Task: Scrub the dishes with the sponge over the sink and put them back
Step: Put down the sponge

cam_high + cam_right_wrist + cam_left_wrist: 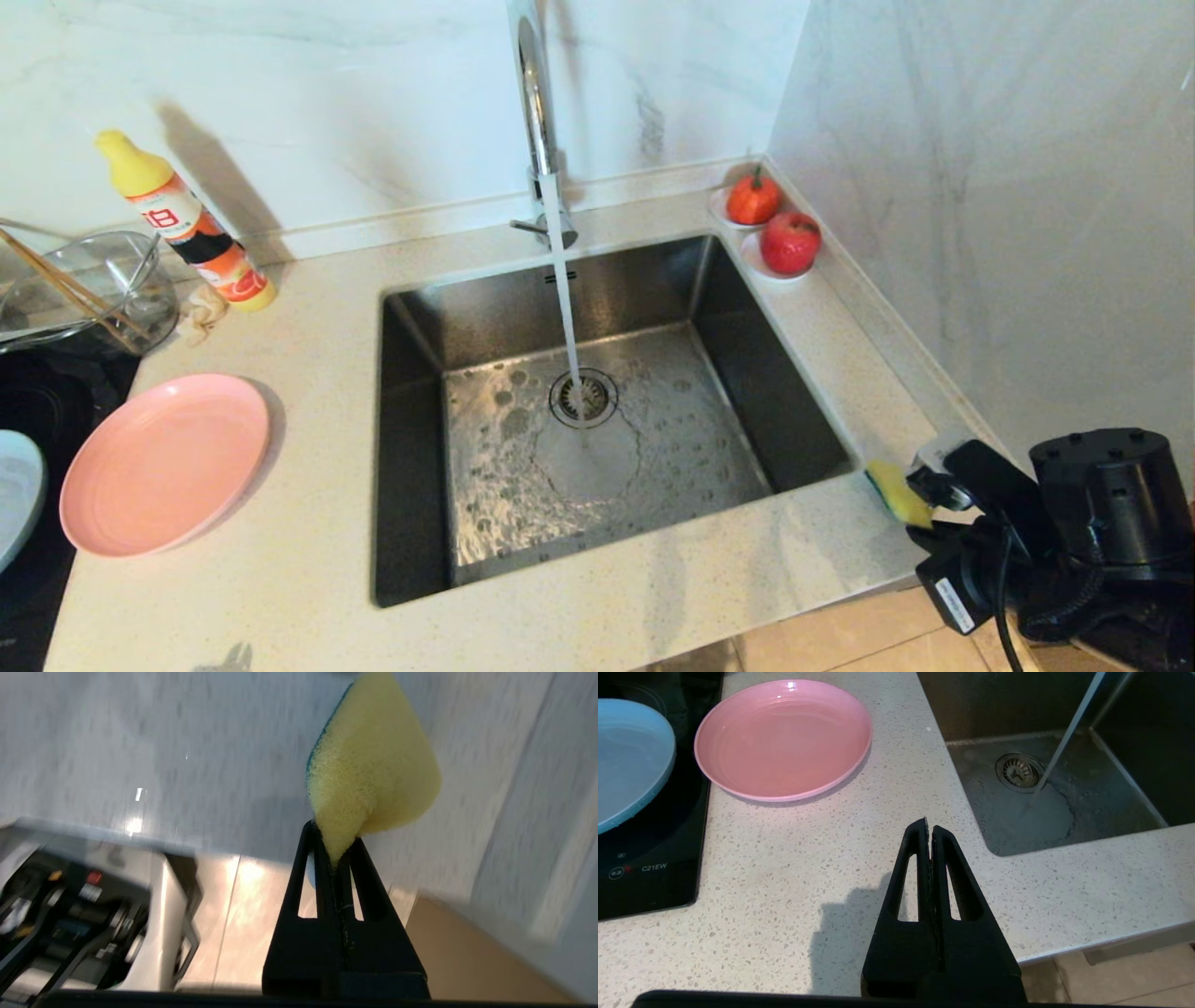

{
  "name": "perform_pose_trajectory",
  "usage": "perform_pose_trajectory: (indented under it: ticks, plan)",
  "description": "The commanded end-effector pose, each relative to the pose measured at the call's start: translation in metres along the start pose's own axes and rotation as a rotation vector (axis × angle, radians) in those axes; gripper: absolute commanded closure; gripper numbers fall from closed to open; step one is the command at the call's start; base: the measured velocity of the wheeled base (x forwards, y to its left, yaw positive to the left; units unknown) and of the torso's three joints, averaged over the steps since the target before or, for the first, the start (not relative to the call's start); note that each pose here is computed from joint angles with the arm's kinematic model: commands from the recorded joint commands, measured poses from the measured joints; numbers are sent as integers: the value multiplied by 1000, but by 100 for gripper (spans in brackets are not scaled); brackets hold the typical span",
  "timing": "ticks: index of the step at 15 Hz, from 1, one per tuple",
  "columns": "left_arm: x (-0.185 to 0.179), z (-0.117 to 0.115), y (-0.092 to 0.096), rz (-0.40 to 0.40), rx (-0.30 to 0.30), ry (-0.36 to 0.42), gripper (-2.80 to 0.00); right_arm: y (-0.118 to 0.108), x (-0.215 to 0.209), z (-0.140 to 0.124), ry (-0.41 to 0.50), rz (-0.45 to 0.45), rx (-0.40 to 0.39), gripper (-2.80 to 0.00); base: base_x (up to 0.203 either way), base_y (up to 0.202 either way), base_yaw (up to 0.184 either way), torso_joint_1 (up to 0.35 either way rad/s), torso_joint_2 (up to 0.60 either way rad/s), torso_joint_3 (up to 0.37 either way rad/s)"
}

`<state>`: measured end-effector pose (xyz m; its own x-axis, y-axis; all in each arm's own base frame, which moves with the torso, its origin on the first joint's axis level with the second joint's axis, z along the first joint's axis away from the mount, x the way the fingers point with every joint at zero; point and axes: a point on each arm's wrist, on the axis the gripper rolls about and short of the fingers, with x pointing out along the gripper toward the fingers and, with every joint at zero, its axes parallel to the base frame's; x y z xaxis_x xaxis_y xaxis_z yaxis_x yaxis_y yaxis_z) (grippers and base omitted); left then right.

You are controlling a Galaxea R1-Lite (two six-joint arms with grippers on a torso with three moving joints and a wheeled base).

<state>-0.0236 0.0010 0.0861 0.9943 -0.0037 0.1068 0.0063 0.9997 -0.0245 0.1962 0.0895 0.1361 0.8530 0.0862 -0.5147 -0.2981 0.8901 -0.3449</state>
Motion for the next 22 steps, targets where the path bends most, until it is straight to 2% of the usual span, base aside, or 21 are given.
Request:
perform_pose_trajectory:
  ticks: [1, 5, 9, 12, 19, 22]
  plan:
    - [2, -11, 0, 0, 0, 39, 0, 4, 16, -2, 3, -11, -47, 0, 0, 0, 0, 0, 0, 0]
    - [2, -11, 0, 2, 0, 38, 0, -1, 25, 1, -30, -72, -128, 0, 0, 0, 0, 0, 0, 0]
    - [2, -11, 0, 2, 0, 39, 0, -15, 42, 5, -54, -144, -171, 0, 0, 0, 0, 0, 0, 0]
    - [2, -11, 0, 2, 0, 39, 0, -18, 55, 11, -86, -174, -178, 0, 0, 0, 0, 0, 0, 0]
    - [2, -11, 0, 2, 0, 38, 0, -13, 83, 14, -94, -182, -218, 0, 0, 0, 0, 0, 0, 0]
    - [2, -11, 0, 2, 0, 38, 0, -15, 87, 23, -118, -218, -226, 0, 0, 0, 0, 0, 0, 0]
